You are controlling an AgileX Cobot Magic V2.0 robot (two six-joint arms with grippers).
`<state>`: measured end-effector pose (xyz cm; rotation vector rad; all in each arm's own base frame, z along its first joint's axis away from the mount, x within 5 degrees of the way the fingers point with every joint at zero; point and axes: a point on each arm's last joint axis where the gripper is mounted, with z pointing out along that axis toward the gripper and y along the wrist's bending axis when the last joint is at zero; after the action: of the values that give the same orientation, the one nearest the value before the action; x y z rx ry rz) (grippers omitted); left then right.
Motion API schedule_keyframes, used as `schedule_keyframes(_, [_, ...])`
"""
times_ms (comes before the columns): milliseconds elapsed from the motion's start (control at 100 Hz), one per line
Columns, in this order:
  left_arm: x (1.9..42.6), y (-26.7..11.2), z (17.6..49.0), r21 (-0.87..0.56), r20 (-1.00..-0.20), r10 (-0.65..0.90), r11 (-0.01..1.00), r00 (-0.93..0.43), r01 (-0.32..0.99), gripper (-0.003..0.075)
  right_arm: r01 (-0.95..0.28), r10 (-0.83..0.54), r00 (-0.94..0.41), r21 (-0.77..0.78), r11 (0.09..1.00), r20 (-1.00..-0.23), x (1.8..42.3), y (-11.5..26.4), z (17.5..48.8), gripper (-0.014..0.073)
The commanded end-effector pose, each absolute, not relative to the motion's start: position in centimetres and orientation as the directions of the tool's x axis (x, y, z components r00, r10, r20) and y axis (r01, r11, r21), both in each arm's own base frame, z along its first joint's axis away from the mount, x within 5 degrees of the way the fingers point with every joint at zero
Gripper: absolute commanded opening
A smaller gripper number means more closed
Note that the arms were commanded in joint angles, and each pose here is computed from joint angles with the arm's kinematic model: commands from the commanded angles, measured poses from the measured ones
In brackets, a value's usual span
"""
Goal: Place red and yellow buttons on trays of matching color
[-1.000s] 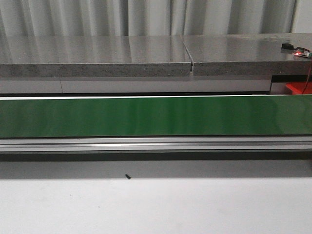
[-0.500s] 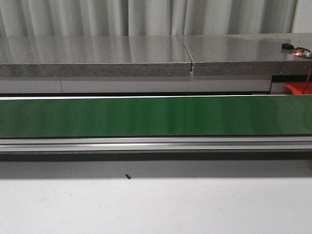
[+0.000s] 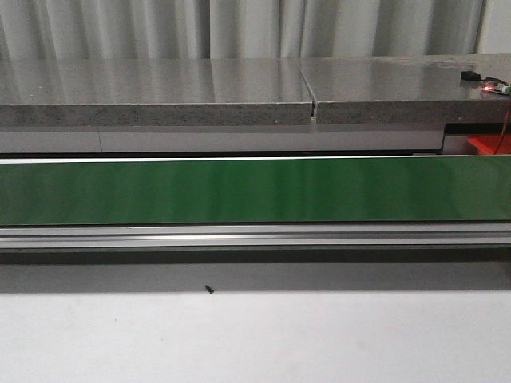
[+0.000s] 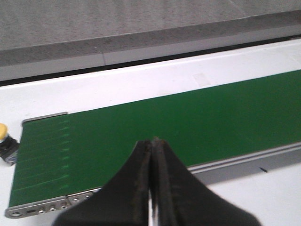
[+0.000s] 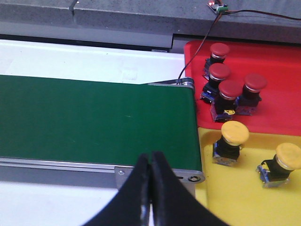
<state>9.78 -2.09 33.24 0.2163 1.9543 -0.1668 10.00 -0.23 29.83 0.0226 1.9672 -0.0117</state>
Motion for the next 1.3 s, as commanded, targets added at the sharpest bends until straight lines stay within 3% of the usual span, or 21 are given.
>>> schedule_keyframes(0, [10.9, -1.3, 34.6, -0.058, -0.958, -0.019, 0.99, -0.288, 0.128, -0.002, 0.027, -0.001, -0.29, -0.01, 1.0, -0.957, 10.2, -0.3, 31.3, -0.0067])
schedule_keyframes(320, [14.5, 1.7, 33.2, -0.196, -0.906, -0.238, 0.969, -0.351, -0.15, -0.0004, 0.027, -0.001, -0.29, -0.01, 1.0, -0.957, 10.2, -0.3, 31.3, -0.0067])
schedule_keyframes(390, [15.2, 2.3, 32.9, -0.192, -0.894, -0.247, 0.965, -0.374, -0.18, 0.0081, 0.027, -0.001, -0.29, -0.01, 1.0, -0.957, 10.2, -0.3, 31.3, -0.0067])
schedule_keyframes(560, [17.2, 3.9, 32.8, -0.183, -0.87, -0.273, 0.952, -0.41, -0.245, 0.048, 0.027, -0.001, -0.29, -0.01, 1.0, -0.957, 10.2, -0.3, 31.3, -0.0067])
schedule_keyframes(630, [18.2, 4.7, 32.9, -0.184, -0.856, -0.291, 0.944, -0.427, -0.275, 0.0553, 0.027, -0.001, -0.29, -0.01, 1.0, -0.957, 10.2, -0.3, 31.3, -0.0067])
schedule_keyframes(810, [21.0, 7.2, 33.4, -0.188, -0.799, -0.348, 0.919, -0.491, -0.346, 0.0529, 0.027, -0.001, -0.29, -0.01, 1.0, -0.957, 10.2, -0.3, 31.3, -0.0067])
schedule_keyframes(1100, [26.5, 11.9, 33.0, -0.211, -0.595, -0.46, 0.881, -0.659, -0.424, 0.0522, 0.027, -0.001, -0.29, -0.01, 1.0, -0.957, 10.2, -0.3, 31.3, -0.0067])
schedule_keyframes(1290, [30.2, 15.2, 32.4, -0.199, -0.522, -0.495, 0.862, -0.695, -0.466, 0.0522, 0.027, -0.001, -0.29, -0.01, 1.0, -0.957, 10.2, -0.3, 31.3, -0.0067])
